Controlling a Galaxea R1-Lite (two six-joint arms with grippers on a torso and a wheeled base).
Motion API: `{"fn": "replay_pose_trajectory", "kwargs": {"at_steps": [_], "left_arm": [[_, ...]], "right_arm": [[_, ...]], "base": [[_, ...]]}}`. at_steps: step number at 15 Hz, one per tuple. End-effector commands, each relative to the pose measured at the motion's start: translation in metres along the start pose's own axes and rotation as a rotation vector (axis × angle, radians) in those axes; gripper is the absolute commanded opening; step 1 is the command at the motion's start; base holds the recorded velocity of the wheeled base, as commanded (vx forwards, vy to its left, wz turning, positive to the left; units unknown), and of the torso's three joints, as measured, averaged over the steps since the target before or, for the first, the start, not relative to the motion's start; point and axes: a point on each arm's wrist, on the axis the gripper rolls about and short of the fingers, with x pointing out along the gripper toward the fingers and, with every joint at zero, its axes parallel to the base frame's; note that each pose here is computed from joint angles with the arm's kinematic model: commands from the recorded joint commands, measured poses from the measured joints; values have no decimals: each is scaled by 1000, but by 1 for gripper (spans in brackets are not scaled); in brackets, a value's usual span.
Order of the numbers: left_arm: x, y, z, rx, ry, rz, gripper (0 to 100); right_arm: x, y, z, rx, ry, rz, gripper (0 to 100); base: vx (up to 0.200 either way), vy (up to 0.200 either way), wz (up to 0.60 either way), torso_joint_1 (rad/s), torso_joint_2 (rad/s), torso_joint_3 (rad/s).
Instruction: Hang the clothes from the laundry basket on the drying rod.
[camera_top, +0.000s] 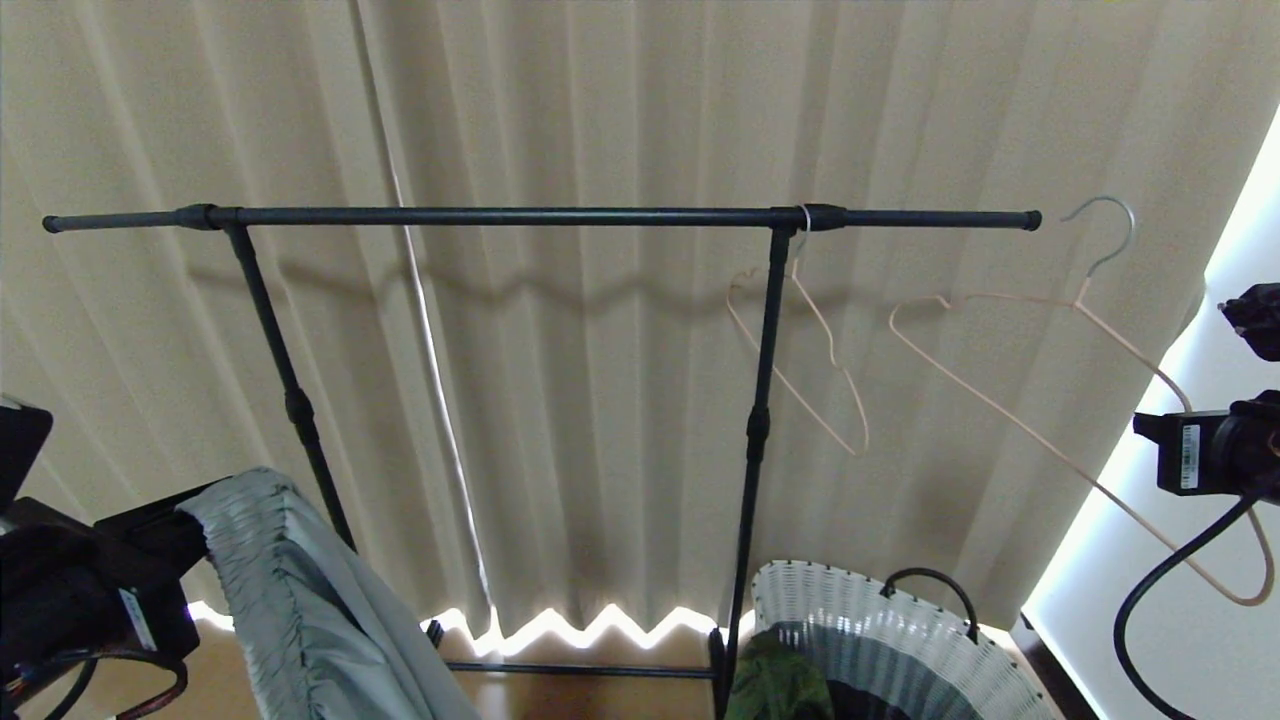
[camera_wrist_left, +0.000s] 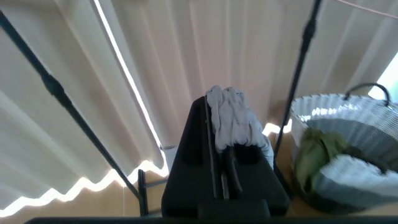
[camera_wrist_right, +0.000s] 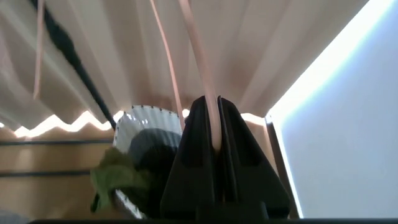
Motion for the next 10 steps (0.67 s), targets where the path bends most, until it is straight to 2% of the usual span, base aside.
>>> {"fn": "replay_pose_trajectory", "kwargs": {"at_steps": [1,3,6,10], "left_arm": [[0,0,-1,0,2,0,0],[1,0,-2,2,8,-2,0],[1,0,-2,0,11,-2,0],[1,0,-1,-2,7,0,0]], "right_arm": [[-7,-1,-2,2,-14,1,0],[-7,-1,-1,3,-17,-1,0],[-8,-1,1,10,-33,7,0],[-14,2,2,11,-52,75,0]], "base": [[-200,0,0,-2,7,12],[-200,0,0,-2,-2,2],[0,0,0,0,0,0],[0,0,0,0,0,0]]}}
